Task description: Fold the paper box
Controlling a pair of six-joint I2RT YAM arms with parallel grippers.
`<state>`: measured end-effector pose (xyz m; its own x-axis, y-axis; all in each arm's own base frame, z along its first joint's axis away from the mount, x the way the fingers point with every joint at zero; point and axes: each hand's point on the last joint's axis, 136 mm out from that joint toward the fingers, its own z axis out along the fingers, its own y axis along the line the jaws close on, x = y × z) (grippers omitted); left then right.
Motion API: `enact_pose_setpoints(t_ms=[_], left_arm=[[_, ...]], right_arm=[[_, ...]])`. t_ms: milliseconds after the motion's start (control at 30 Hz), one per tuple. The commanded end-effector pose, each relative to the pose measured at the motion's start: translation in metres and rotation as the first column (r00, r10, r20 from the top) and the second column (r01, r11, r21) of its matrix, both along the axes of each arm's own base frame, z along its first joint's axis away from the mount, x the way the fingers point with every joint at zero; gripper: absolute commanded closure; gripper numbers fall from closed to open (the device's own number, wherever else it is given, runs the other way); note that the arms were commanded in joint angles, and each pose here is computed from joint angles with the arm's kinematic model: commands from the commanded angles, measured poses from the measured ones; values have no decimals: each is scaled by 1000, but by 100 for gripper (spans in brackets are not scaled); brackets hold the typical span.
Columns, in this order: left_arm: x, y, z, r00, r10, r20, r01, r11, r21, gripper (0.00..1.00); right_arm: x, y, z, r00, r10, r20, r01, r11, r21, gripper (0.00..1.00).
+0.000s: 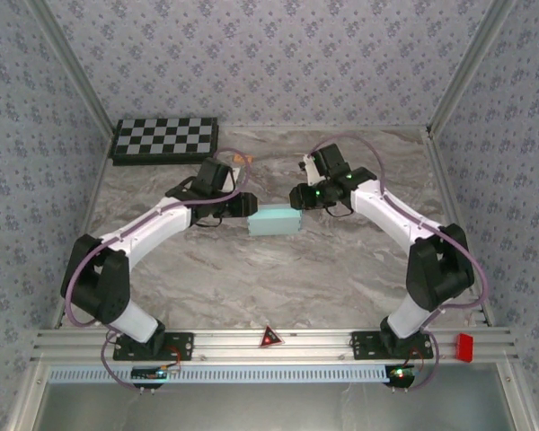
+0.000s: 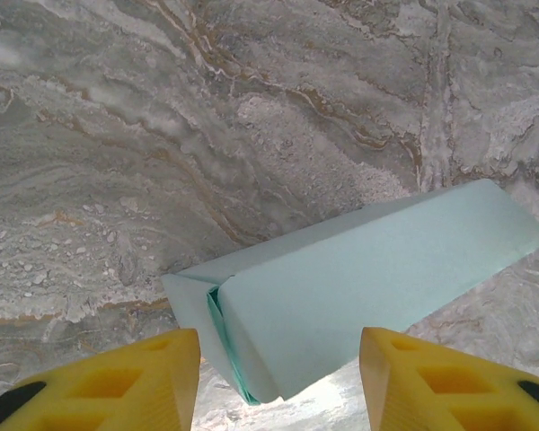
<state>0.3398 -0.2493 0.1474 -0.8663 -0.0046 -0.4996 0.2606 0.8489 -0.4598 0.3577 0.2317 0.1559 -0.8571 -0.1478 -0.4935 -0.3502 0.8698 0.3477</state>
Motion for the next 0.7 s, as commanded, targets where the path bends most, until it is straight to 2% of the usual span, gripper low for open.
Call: enact_pose_setpoints(t_ms=[0,667], left_arm=[[7,-4,7,1000,9,-5,-9,1000,-23,50],[-18,6,-34,994,1,-112,0,1000,16,54]], right_arm=[[2,3,-2,1000,0,-24,1,1000,21,60],[-16,-3,-39,995,-7,-100,4,999,-34,60]])
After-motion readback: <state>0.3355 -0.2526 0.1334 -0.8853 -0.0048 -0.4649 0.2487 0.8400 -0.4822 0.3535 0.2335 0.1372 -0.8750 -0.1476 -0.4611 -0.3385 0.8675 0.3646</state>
